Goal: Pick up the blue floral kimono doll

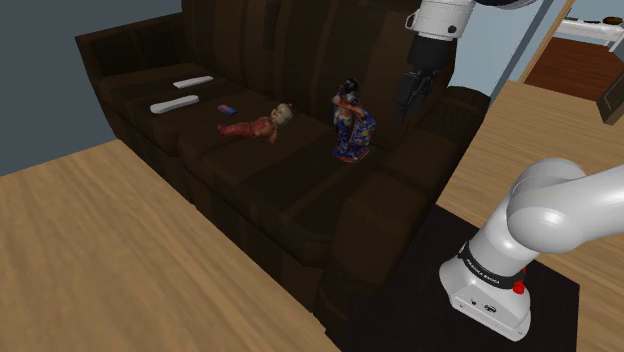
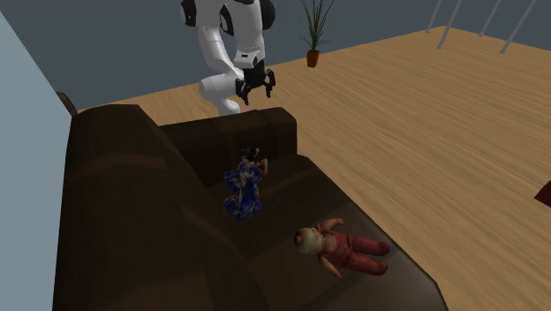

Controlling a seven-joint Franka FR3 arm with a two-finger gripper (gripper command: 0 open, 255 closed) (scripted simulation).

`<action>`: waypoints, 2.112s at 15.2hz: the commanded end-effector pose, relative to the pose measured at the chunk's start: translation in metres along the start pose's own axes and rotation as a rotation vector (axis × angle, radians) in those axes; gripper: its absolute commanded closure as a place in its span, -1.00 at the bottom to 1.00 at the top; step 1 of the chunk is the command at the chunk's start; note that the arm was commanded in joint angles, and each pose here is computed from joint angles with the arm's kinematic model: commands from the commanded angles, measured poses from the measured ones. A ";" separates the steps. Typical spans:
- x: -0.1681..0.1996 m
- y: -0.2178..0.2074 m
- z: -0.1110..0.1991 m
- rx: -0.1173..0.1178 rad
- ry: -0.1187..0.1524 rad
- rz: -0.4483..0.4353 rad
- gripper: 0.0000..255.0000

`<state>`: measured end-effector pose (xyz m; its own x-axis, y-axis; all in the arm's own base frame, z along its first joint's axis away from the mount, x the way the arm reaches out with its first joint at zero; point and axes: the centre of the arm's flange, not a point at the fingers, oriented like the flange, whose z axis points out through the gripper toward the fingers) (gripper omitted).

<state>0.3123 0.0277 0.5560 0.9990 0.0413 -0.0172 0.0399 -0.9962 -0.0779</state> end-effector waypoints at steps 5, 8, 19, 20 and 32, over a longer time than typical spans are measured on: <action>0.037 0.031 -0.001 -0.028 0.013 -0.071 -1.00; 0.067 0.052 -0.003 -0.048 0.022 -0.124 -1.00; 0.183 0.115 -0.016 -0.124 0.057 -0.319 -1.00; 0.194 0.120 -0.018 -0.131 0.060 -0.337 -1.00; 0.218 0.132 0.019 -0.145 0.067 -0.373 -1.00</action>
<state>0.5349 -0.0924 0.5251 0.9143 0.4018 0.0503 0.3977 -0.9144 0.0752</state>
